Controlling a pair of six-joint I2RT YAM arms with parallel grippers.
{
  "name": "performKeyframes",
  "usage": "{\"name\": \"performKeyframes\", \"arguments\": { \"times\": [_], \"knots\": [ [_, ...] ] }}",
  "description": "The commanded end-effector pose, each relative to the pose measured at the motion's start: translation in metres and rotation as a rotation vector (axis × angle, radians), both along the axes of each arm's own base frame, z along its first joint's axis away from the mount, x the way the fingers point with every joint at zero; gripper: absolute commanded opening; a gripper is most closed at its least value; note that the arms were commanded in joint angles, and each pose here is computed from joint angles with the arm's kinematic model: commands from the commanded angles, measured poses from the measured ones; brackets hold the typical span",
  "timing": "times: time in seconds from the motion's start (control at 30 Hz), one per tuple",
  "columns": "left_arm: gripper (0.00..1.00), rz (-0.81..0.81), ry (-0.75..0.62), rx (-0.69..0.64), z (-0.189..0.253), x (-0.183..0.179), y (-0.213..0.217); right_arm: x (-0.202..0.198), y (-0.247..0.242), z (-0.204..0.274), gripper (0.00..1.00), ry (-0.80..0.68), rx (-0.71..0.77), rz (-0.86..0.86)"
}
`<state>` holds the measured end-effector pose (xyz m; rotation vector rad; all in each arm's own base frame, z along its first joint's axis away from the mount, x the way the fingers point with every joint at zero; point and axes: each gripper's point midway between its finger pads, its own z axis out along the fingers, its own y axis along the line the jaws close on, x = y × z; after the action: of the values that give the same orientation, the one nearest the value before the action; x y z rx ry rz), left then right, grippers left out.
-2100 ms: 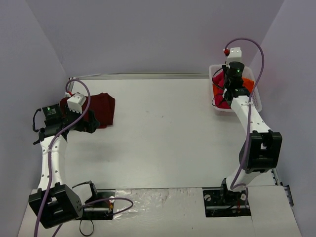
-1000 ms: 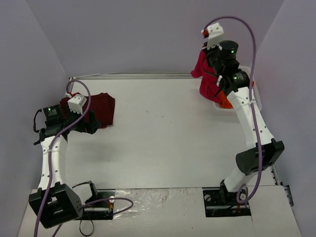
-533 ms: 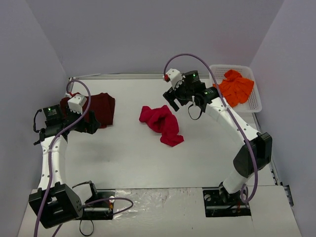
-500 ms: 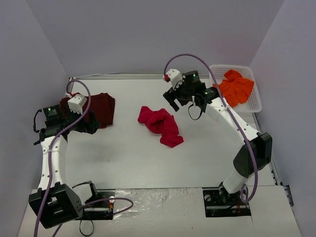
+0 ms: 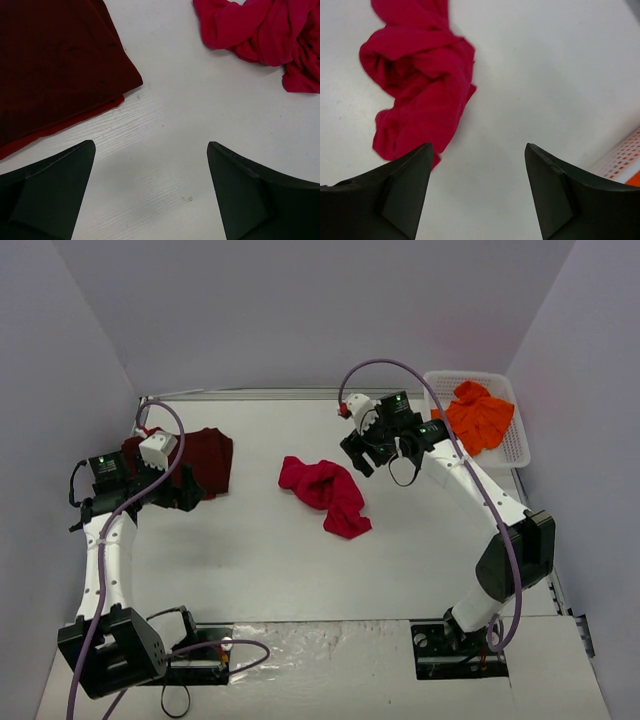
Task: Fold and stack the t-shirts
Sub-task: Flatten out the tshirt
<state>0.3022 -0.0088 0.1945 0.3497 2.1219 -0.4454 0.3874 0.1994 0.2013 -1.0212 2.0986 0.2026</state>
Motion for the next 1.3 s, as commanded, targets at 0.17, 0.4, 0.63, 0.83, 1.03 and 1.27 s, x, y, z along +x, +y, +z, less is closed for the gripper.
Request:
{"name": "performKeyframes", "arguments": {
  "times": [0.17, 0.4, 0.63, 0.83, 1.03, 1.27],
  "knots": [
    [0.94, -0.036, -0.035, -0.002, 0.010, 0.001, -0.005, -0.109, 0.000, -0.054, 0.66, 0.371, -0.138, 0.267],
    [0.94, -0.035, -0.007, -0.011, 0.004, 0.005, -0.004, -0.153, -0.007, -0.095, 0.65, 0.492, -0.253, 0.348],
    [0.94, -0.028, -0.018, 0.002, 0.008, 0.002, -0.003, -0.151, -0.010, -0.138, 0.59, 0.554, -0.302, 0.364],
    [0.94, -0.028, -0.054, 0.020, 0.015, -0.001, -0.004, -0.126, 0.001, -0.158, 0.58, 0.522, -0.308, 0.340],
    [0.94, -0.028, -0.055, 0.022, 0.015, -0.002, -0.003, -0.097, 0.009, -0.165, 0.53, 0.465, -0.309, 0.299],
    [0.94, -0.032, -0.047, 0.021, 0.012, -0.001, -0.003, -0.077, 0.006, -0.174, 0.39, 0.435, -0.318, 0.254]
  ]
}}
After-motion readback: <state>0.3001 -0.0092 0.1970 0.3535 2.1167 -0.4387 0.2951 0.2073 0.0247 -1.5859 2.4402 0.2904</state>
